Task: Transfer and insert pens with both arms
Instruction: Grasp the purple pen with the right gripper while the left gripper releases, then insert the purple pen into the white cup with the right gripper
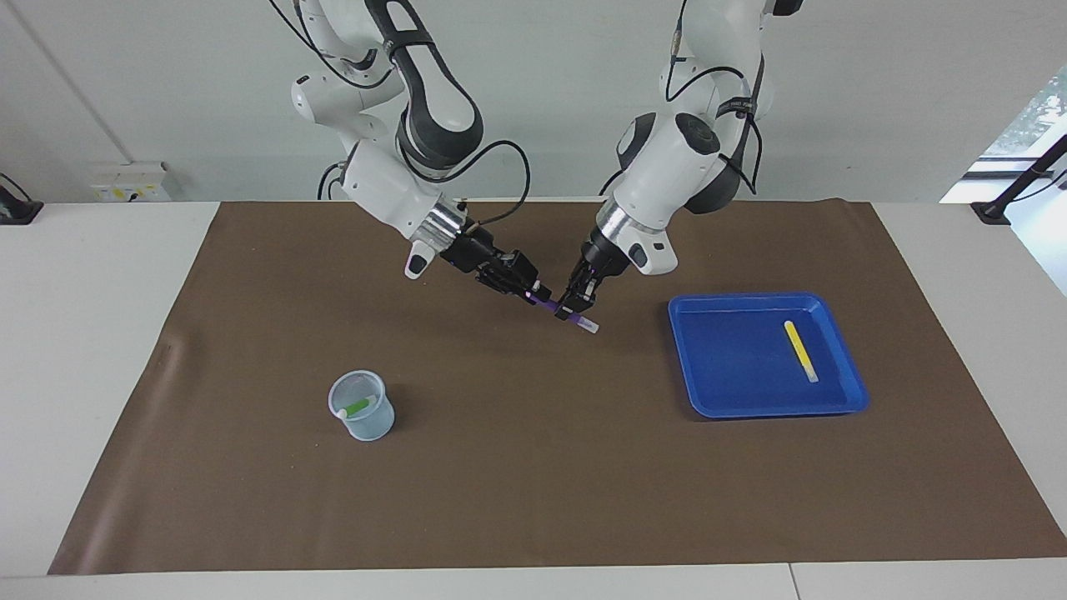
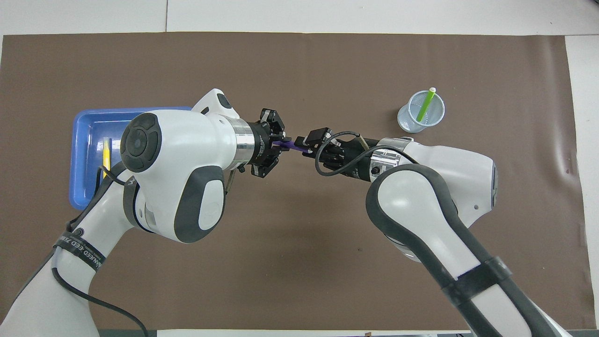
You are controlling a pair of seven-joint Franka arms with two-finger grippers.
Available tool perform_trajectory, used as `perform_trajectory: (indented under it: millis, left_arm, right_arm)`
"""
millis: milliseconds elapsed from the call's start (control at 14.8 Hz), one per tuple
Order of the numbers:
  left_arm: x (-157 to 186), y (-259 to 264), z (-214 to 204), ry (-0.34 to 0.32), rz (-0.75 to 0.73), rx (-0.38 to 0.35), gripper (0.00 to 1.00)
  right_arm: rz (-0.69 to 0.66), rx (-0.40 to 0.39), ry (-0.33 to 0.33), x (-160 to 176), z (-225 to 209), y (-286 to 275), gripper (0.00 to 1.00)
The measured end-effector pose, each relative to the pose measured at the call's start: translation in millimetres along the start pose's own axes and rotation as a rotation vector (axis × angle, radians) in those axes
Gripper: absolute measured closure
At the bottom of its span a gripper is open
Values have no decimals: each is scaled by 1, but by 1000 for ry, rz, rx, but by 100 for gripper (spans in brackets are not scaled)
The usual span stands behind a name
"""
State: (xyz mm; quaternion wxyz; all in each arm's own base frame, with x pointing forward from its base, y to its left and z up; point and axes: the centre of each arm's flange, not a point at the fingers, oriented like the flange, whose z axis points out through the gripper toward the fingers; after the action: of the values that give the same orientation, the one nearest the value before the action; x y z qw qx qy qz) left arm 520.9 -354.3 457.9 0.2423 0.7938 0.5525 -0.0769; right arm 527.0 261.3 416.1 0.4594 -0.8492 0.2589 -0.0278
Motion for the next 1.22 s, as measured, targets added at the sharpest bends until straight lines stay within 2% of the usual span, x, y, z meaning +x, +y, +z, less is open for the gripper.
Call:
perform_trajectory:
  millis: [68,135,542,677,745,880,1083,1219]
  left_arm:
    - [1,1,0,0,-3,0,83]
    - [1,1,0,-1,-7,-1,83]
    - [1,1,0,-1,1,-1,83]
    - [0,0,0,4,38,3,71]
    - [0,0,0,20,67,5,56]
    - [5,1,0,70,149,13,34]
    - [29,5,-7,103,320,34,1]
    - [59,3,-10,103,490,94,0]
  right_arm:
    - [4,2,-2,0,0,0,78]
    - [5,6,-2,0,0,-1,80]
    - [5,6,-2,-1,0,-1,80]
    - [3,8,-2,-1,0,-2,81]
    - [2,9,-1,0,-1,-3,81]
    - [-61,-18,-24,8,-8,-9,81]
    - [-281,-199,-112,53,-56,-24,81]
    - [-408,-355,-157,87,-107,-38,81]
